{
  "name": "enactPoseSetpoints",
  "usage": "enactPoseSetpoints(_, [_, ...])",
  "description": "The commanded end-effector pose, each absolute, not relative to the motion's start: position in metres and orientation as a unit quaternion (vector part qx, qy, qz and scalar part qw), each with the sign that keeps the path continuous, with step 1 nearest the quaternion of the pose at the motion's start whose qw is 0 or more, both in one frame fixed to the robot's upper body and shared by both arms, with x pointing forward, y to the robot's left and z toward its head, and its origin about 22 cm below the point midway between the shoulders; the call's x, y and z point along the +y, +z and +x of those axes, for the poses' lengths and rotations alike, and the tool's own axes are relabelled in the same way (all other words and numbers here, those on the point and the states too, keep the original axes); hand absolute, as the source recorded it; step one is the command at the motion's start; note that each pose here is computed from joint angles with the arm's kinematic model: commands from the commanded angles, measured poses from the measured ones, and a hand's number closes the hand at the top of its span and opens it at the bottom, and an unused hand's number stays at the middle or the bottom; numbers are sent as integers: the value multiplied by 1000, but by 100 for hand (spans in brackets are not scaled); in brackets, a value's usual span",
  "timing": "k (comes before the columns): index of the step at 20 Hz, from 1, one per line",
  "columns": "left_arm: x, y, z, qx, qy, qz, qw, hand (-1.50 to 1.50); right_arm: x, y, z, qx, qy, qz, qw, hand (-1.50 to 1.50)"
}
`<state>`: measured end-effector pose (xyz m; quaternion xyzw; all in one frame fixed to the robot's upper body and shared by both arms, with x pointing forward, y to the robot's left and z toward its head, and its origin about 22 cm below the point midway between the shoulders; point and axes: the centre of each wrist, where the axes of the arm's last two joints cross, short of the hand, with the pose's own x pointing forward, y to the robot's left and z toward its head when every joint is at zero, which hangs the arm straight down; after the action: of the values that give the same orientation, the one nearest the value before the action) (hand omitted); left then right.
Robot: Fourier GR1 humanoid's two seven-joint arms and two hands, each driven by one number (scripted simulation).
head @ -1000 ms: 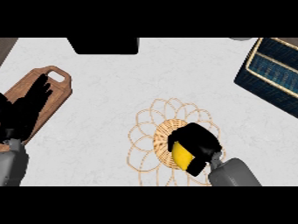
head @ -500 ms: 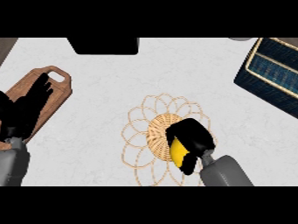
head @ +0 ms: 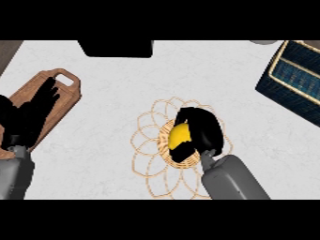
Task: Pick the lemon from the placemat and place it in the basket
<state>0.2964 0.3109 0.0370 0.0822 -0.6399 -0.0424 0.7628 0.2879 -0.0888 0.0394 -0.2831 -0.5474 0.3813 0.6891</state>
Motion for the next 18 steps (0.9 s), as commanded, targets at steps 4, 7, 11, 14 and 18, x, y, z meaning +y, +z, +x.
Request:
enactPoseSetpoints(4, [299, 32, 298, -639, -43, 78, 764, 0, -51, 100, 274, -688, 194, -231, 661, 150])
enactPoseSetpoints(7, [308, 22, 297, -632, -38, 82, 769, 0, -32, 144, 272, -724, 172, -271, 611, 150])
enactPoseSetpoints(11, [305, 24, 276, -631, -36, 80, 771, 0, -24, 162, 261, -716, 133, -324, 604, 150])
enactPoseSetpoints(14, [301, 24, 288, -633, -33, 89, 768, 0, -30, 201, 274, -696, 126, -364, 606, 150])
enactPoseSetpoints(18, [316, 31, 296, -635, -34, 95, 766, 0, -49, 239, 281, -693, 113, -394, 593, 150])
